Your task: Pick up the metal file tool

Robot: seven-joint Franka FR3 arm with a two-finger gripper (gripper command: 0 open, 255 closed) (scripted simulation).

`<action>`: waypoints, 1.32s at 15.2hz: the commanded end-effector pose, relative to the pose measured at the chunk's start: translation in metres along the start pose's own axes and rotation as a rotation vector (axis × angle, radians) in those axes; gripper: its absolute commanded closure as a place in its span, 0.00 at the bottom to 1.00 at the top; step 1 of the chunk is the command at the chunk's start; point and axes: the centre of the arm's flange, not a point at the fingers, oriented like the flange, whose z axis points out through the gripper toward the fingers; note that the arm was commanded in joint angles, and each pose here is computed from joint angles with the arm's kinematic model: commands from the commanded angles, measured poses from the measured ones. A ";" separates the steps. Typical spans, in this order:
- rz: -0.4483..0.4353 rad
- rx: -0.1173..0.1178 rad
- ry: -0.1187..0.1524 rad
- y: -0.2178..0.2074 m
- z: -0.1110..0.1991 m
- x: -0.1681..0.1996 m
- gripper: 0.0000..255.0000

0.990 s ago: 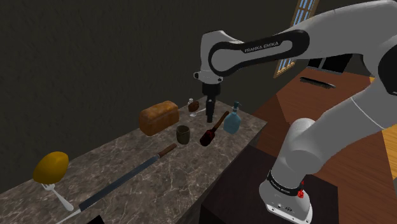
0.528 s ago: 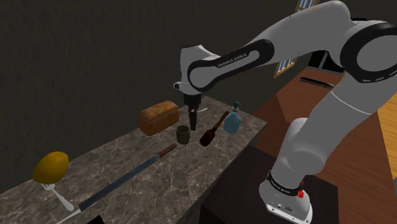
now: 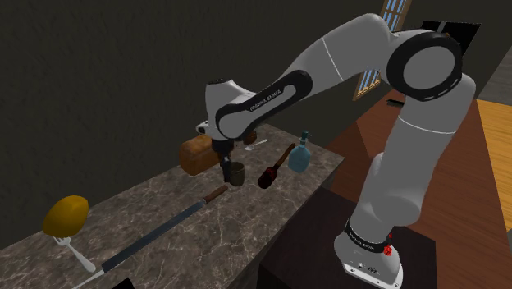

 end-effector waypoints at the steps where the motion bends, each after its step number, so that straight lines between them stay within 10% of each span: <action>1: -0.065 -0.012 0.006 0.000 0.015 0.022 0.00; 16: -0.536 -0.100 0.041 -0.040 0.115 0.180 0.00; 20: -0.536 -0.100 0.041 -0.040 0.136 0.181 0.00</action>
